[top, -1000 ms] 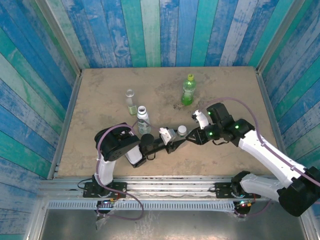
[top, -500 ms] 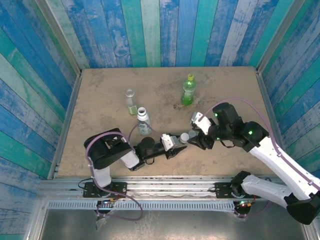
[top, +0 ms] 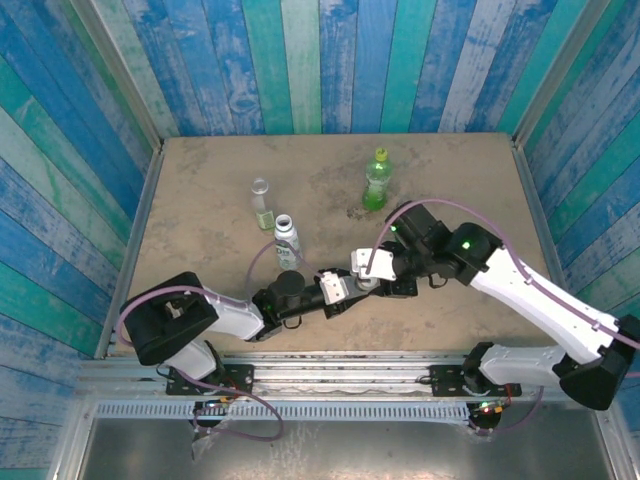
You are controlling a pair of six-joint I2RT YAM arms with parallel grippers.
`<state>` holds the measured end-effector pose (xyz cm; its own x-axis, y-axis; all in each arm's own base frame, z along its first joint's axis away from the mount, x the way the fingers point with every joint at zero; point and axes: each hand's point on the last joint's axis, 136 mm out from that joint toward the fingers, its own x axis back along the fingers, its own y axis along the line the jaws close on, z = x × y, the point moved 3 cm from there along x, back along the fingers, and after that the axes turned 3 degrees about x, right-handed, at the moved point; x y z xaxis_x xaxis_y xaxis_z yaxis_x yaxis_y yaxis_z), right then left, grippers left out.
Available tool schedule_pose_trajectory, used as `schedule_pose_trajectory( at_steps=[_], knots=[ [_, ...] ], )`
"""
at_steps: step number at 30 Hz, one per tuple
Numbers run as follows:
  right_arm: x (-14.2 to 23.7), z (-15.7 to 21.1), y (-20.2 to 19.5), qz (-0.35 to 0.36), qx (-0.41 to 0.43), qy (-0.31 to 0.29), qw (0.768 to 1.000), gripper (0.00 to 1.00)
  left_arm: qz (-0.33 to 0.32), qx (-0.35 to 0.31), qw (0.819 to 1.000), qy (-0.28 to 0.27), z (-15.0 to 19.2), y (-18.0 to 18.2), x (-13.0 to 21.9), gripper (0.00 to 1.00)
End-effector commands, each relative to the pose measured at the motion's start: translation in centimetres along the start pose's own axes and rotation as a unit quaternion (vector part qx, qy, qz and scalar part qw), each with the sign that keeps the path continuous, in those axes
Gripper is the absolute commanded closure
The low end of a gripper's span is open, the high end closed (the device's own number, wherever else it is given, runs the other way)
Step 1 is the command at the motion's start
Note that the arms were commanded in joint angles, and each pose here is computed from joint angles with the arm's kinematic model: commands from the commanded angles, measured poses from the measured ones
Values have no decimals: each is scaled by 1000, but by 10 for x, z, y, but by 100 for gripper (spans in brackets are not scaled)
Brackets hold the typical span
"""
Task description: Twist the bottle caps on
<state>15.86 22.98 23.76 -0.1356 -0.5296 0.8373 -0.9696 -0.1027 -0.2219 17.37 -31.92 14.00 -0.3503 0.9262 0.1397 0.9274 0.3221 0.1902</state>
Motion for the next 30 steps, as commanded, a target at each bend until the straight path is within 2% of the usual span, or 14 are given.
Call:
schedule_pose_trajectory(
  at_steps=[1, 11, 24, 30],
  knots=[
    [-1, 2, 0, -5, 30, 26, 999, 44, 8, -15, 1000, -2, -5, -4, 6, 47],
    [-17, 5, -10, -7, 29, 54, 998, 50, 6, -14, 1000, -9, -8, -4, 7, 48],
    [-18, 2, 9, -52, 44, 34, 997, 48, -5, -9, 1000, -9, -8, 0, 6, 48],
    [-23, 10, 4, -34, 44, 52, 997, 49, -5, -2, 1000, -15, -11, 0, 5, 48]
  ],
)
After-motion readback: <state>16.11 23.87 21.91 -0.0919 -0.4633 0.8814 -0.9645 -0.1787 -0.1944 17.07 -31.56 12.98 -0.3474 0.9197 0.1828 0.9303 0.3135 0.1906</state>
